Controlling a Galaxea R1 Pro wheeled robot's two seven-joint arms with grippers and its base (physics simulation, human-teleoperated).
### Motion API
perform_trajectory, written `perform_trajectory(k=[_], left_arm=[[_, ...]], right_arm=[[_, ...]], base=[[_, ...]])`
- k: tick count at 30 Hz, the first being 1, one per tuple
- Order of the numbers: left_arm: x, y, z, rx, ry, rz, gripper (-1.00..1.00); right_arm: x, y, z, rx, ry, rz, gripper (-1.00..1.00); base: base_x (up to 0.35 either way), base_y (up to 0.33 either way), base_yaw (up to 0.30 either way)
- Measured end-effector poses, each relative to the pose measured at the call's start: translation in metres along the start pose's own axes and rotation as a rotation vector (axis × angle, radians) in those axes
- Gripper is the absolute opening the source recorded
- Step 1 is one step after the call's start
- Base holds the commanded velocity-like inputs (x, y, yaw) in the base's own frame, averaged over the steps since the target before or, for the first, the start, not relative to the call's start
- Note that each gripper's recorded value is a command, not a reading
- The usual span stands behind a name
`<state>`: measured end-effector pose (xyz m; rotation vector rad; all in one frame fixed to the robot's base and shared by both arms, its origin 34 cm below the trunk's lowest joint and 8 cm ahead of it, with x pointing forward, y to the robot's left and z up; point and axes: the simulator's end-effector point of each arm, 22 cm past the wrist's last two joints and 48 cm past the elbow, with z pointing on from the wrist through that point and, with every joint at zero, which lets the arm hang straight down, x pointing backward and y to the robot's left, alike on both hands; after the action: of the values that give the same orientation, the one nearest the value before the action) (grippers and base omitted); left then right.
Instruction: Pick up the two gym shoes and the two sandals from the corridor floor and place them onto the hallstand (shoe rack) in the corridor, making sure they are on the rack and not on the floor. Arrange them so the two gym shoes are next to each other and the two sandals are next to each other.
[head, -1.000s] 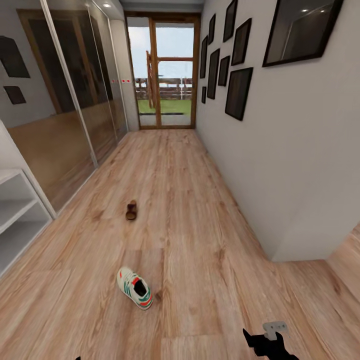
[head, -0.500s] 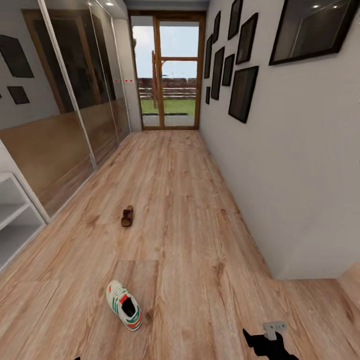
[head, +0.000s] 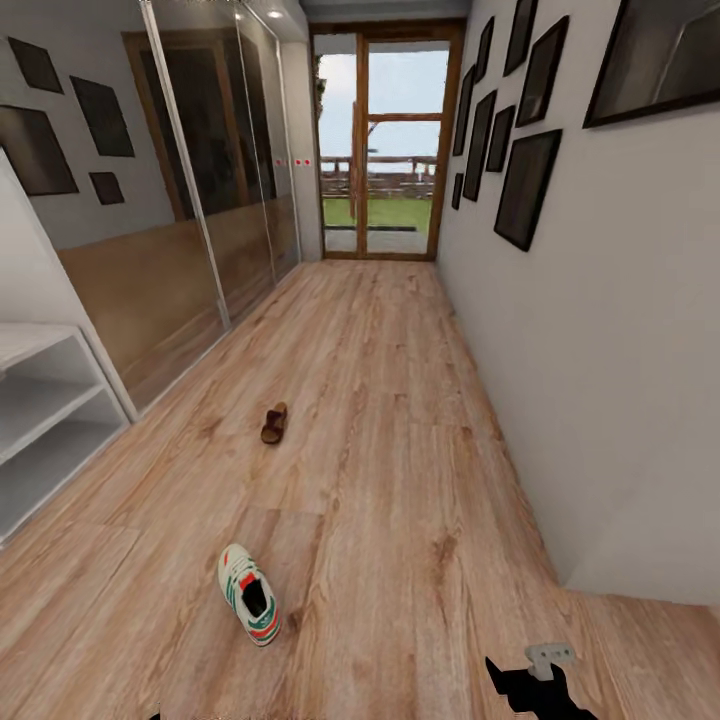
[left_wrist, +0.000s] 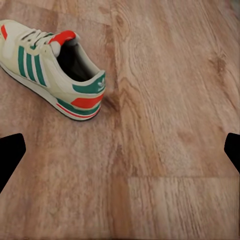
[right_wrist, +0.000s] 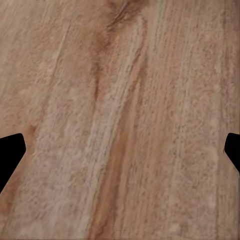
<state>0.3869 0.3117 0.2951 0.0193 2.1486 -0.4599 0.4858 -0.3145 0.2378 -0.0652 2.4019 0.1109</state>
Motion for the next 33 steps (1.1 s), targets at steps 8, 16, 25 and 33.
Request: perform_trajectory(k=[8, 16, 25, 33], left_arm=[[0.0, 0.0, 0.0, 0.0, 0.0, 0.0, 1.0], [-0.001, 0.002, 0.0, -0.005, -0.002, -0.002, 1.0], [-0.003, 0.011, -0.004, -0.033, -0.015, -0.013, 1.0], [-0.004, 0.011, -0.004, -0.034, -0.016, -0.013, 1.0]], right_arm=[[0.0, 0.0, 0.0, 0.0, 0.0, 0.0, 1.0], [0.0, 0.0, 0.0, 0.0, 0.0, -0.002, 1.0], [0.001, 0.002, 0.0, -0.008, 0.002, -0.008, 1.0], [0.001, 0.002, 0.0, -0.012, 0.004, -0.018, 1.0]], base=[[0.0, -0.273, 0.277], [0.0, -0.273, 0.277], [0.0, -0.273, 0.275], [0.01, -0.273, 0.108]])
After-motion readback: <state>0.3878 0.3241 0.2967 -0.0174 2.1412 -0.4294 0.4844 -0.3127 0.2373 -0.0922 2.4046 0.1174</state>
